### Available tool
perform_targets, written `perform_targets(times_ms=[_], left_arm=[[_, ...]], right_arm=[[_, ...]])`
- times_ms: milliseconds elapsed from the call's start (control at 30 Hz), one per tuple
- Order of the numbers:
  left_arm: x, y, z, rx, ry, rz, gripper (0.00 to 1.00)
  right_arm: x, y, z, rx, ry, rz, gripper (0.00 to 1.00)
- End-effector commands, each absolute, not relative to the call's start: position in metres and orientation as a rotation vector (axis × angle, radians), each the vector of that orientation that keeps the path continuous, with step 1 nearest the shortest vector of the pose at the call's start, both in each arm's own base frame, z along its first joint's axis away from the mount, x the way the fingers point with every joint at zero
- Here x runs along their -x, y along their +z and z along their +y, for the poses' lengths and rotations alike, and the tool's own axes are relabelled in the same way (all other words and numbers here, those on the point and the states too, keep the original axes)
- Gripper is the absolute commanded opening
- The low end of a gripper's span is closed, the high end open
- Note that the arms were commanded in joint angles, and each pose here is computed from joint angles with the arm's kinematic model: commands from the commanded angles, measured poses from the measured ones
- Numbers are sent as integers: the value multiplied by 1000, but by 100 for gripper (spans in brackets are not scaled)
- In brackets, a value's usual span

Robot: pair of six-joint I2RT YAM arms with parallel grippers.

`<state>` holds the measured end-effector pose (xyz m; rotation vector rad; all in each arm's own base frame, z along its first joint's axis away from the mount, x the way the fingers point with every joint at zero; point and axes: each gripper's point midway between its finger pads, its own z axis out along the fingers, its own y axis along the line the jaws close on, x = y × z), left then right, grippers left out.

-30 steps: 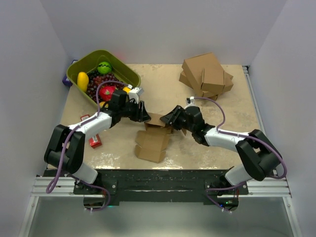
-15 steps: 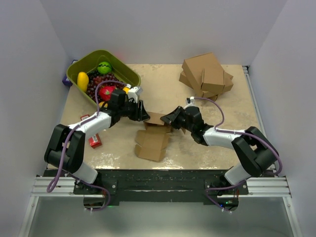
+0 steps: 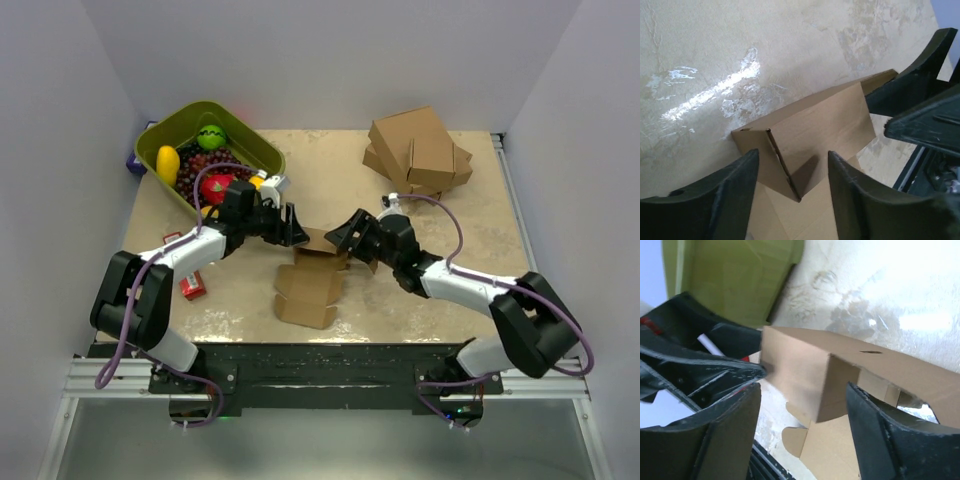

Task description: Fold the paper box

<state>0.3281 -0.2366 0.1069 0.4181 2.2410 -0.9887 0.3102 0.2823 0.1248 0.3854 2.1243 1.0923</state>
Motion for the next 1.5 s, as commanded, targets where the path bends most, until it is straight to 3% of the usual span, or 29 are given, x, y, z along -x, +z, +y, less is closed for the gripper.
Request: perform_targets(times_ms=[0,133,267,467,600,733,967,1467], left_arm=[[-334,128,-244,-451,-1019,2147,77],[-346,157,-229,-454,-892,2062,84],[-359,185,-196,-380,-647,1980,85],[-340,237,-178,-338,-441,1804,78],[-294,240,-234,-415,-518,1784,68],[-258,198,-263,-372,-671,1827,58],[-229,131,-297,-411,-759,1931,51],[-218,22,-290,-401,-703,2078,51]], right_arm=[[-309,147,265,-285,977,2085,75],[-297,155,255,-214,926,2099,76],[-286,159,245,-158,858,2108,63],[-270,159,255,-31,668,2144,47],[-268,150,265,-3,618,2181,33],[-268,131,266,-39,612,2212,17],[-274,94,260,-92,499,2283,6],[-300,55,240,-196,378,2288,0]])
